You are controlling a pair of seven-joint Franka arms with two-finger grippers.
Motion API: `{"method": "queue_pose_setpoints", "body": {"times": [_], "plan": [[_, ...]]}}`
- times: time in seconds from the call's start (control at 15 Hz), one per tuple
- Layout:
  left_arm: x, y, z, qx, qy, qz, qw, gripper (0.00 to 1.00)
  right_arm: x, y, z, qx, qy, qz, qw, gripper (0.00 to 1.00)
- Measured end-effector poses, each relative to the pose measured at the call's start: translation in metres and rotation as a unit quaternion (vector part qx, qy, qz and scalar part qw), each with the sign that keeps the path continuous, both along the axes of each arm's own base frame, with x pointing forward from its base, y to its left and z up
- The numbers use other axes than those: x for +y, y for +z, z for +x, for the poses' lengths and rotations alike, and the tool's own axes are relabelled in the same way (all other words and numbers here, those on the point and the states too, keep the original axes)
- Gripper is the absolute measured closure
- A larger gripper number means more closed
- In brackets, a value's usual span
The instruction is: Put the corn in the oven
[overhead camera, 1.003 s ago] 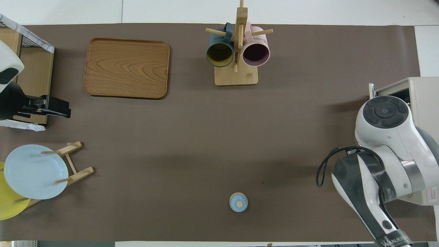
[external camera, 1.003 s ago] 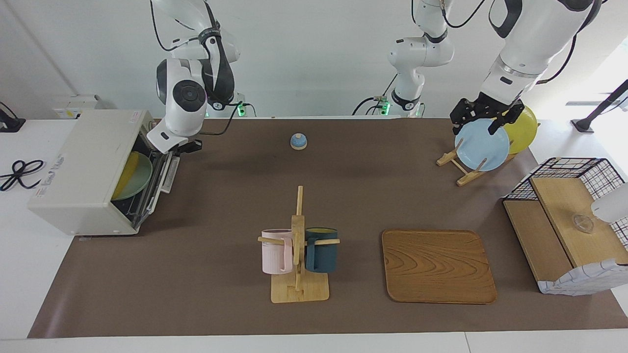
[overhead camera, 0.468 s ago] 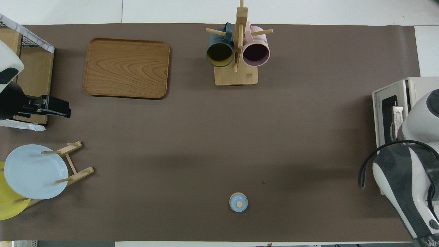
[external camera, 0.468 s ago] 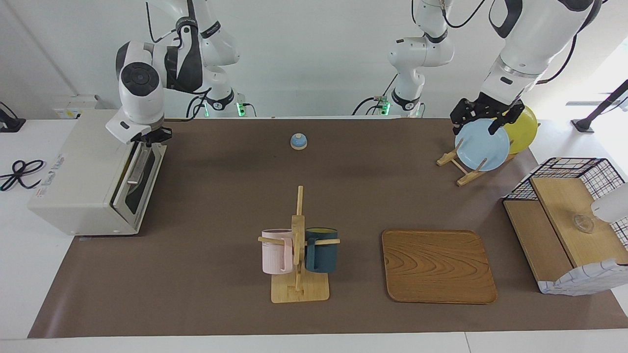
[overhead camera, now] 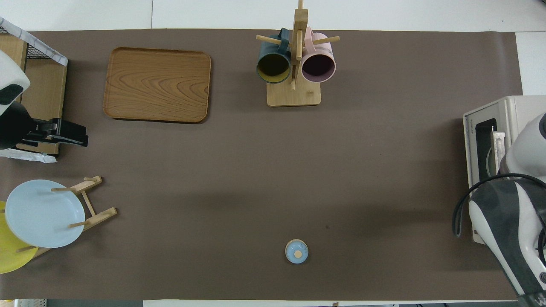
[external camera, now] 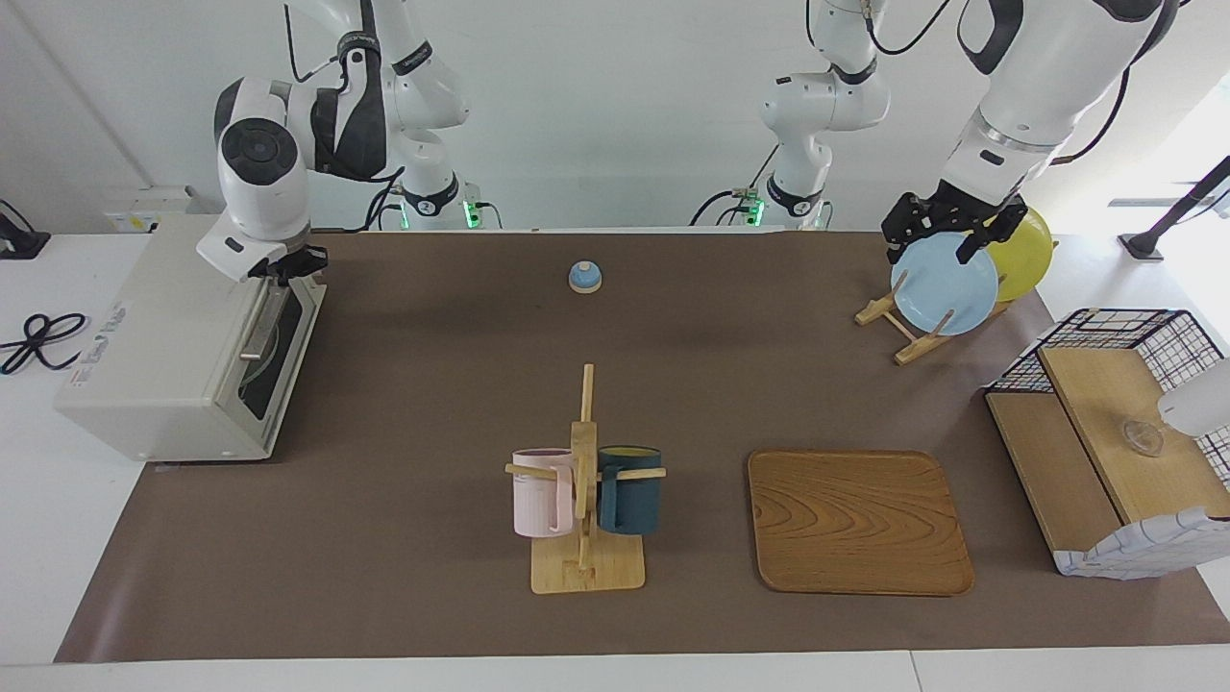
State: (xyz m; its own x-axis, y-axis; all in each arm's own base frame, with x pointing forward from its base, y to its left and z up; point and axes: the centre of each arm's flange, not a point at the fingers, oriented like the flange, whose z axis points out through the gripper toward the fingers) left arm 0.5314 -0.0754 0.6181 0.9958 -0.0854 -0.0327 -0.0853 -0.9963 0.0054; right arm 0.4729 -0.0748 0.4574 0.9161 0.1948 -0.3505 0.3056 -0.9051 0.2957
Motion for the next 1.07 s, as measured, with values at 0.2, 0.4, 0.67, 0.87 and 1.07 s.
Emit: {"method": "queue_pose_setpoints", "body": {"times": [0.2,0.4,0.67,0.87,1.07], "plan": [[0.0,0.0,0.0,0.0,0.0,0.0,1.0,0.0,0.0,0.01,0.007,-0.019,0.013,0.004,1.0,0.99],[0.0,0.0,0.0,0.0,0.0,0.0,1.0,0.0,-0.007,0.03,0.016,-0.048,0.006,0.012,0.999,0.99],[0.0,0.0,0.0,0.0,0.0,0.0,1.0,0.0,-0.003,0.068,0.027,-0.084,-0.019,0.067,0.994,0.99],[0.0,0.0,0.0,0.0,0.0,0.0,1.0,0.0,0.013,0.104,0.032,-0.098,-0.041,0.127,0.986,0.99],[0.0,0.0,0.0,0.0,0.0,0.0,1.0,0.0,0.03,0.132,0.036,-0.088,-0.059,0.161,0.981,0.99]]}}
